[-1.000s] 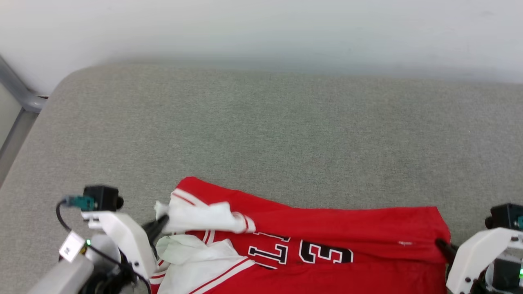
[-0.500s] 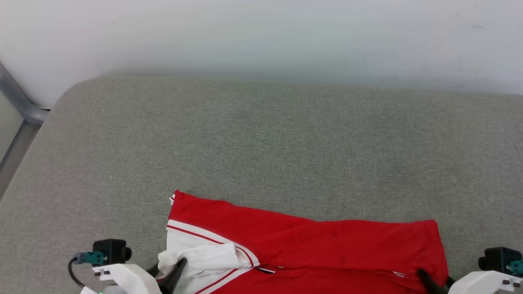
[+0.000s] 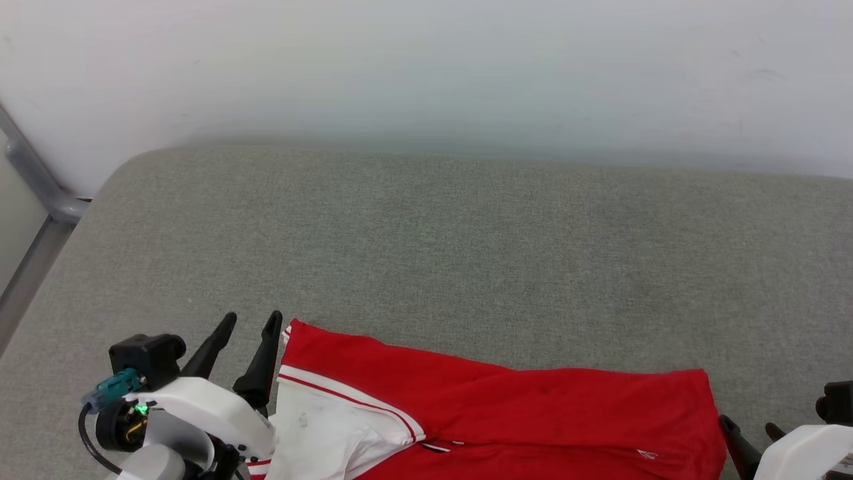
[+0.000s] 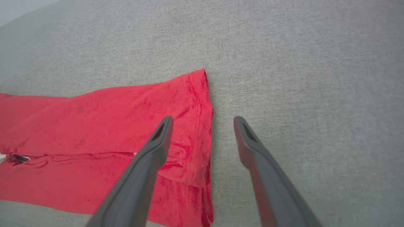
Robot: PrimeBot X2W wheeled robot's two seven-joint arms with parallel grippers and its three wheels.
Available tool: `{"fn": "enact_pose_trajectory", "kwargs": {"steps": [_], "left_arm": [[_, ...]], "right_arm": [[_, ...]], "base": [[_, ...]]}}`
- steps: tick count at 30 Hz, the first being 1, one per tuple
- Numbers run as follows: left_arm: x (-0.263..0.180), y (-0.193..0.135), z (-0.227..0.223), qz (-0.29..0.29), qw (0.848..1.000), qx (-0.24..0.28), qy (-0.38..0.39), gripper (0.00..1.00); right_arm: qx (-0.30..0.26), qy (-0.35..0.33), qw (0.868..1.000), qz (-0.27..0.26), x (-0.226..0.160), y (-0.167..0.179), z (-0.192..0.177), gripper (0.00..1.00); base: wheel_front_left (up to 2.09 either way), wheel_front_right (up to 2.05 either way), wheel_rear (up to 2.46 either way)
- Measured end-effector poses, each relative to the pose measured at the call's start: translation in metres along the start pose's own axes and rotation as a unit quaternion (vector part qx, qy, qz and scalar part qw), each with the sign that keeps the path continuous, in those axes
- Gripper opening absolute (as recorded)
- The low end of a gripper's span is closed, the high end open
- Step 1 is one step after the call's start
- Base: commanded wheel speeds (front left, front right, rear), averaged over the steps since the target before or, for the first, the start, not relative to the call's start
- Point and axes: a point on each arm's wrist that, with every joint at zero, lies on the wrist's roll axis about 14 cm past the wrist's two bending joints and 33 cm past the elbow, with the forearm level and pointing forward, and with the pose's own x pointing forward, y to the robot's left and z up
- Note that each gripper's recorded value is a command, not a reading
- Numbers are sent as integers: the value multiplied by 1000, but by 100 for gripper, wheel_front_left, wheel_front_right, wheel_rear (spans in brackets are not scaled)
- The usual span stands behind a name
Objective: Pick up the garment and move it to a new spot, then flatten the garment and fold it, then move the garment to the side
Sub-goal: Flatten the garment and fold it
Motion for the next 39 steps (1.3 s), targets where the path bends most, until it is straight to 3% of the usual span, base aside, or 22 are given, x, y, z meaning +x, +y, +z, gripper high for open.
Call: {"fn": "enact_pose_trajectory", "kwargs": {"steps": [6, 11, 23, 24, 26, 35, 39], "left_arm": [[8, -10, 37, -4, 996, 49, -75, 100], [14, -22, 52, -15, 992, 56, -109, 100], [24, -13, 44, -3, 992, 65, -110, 100], [23, -12, 43, -2, 992, 64, -109, 100], [22, -11, 42, -1, 992, 67, -107, 100], [12, -17, 43, -9, 990, 89, -112, 100], [6, -23, 39, -16, 989, 96, -108, 100]], "right_arm": [[-28, 53, 998, -21, 1, -8, -6, 100], [-40, 91, 995, -20, 11, -5, -15, 100], [-23, 210, 977, 8, 42, 10, -76, 100], [-23, 216, 976, 11, 43, 11, -78, 85], [-22, 213, 977, 14, 44, 13, -77, 0], [-16, 158, 987, 29, 40, 24, -49, 0], [-9, 118, 993, 1, 27, 3, -24, 0]], "base": [[0, 0, 0], [0, 0, 0], [0, 0, 0], [0, 0, 0], [0, 0, 0], [0, 0, 0], [0, 0, 0]]}}
